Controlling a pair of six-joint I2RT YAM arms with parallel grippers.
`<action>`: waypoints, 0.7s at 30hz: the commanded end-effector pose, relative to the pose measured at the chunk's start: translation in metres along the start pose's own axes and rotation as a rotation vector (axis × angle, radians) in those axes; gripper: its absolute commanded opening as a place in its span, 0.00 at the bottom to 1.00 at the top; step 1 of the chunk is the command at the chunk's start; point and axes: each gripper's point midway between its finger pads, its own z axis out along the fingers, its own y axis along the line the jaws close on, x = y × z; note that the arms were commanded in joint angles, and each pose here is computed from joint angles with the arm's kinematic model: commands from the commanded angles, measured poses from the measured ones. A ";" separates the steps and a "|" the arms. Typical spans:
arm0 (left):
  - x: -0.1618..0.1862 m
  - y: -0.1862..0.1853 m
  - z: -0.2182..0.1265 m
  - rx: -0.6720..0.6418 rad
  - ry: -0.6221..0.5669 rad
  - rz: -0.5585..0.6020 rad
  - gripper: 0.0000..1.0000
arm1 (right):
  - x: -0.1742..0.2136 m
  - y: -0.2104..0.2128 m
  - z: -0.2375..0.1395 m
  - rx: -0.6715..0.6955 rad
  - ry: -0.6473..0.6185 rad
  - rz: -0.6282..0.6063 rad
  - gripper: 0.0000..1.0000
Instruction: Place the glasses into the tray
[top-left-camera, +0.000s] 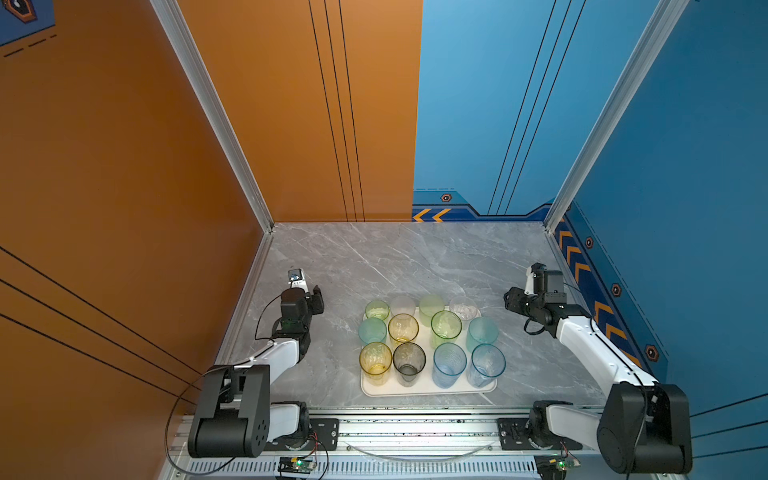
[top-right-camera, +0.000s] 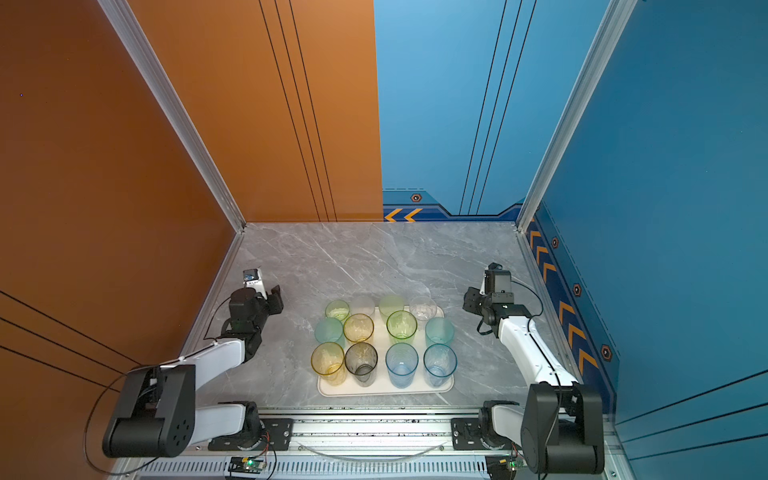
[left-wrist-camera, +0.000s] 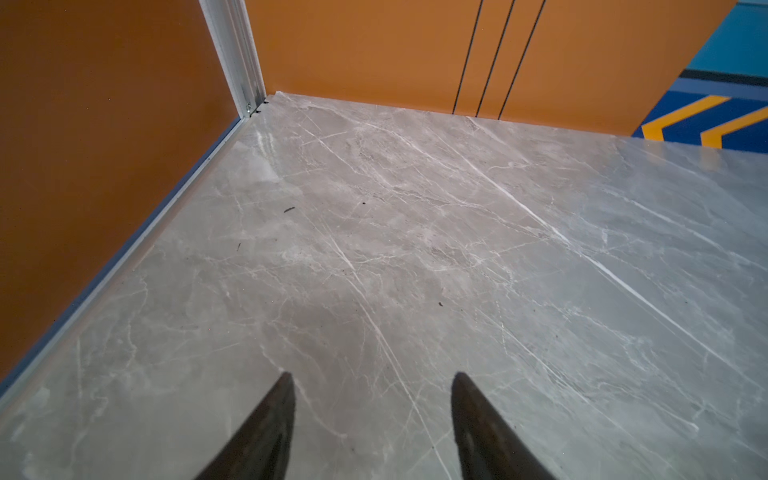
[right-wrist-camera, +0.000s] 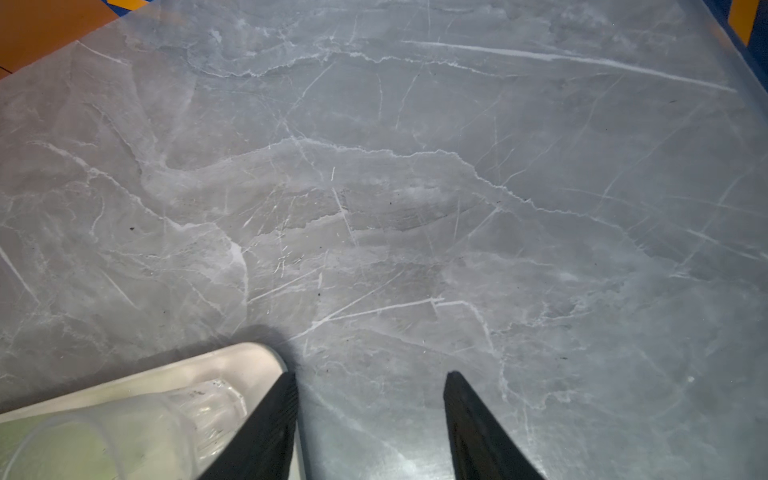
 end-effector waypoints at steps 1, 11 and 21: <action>-0.012 0.008 0.005 -0.051 -0.098 0.015 0.98 | -0.015 0.002 0.007 -0.026 -0.076 0.022 0.56; 0.002 -0.018 0.021 -0.026 -0.068 0.139 0.97 | -0.025 -0.011 0.012 -0.007 -0.206 0.050 0.60; 0.007 -0.031 0.009 0.020 -0.155 0.186 0.97 | -0.037 -0.023 0.003 0.007 -0.335 0.060 0.61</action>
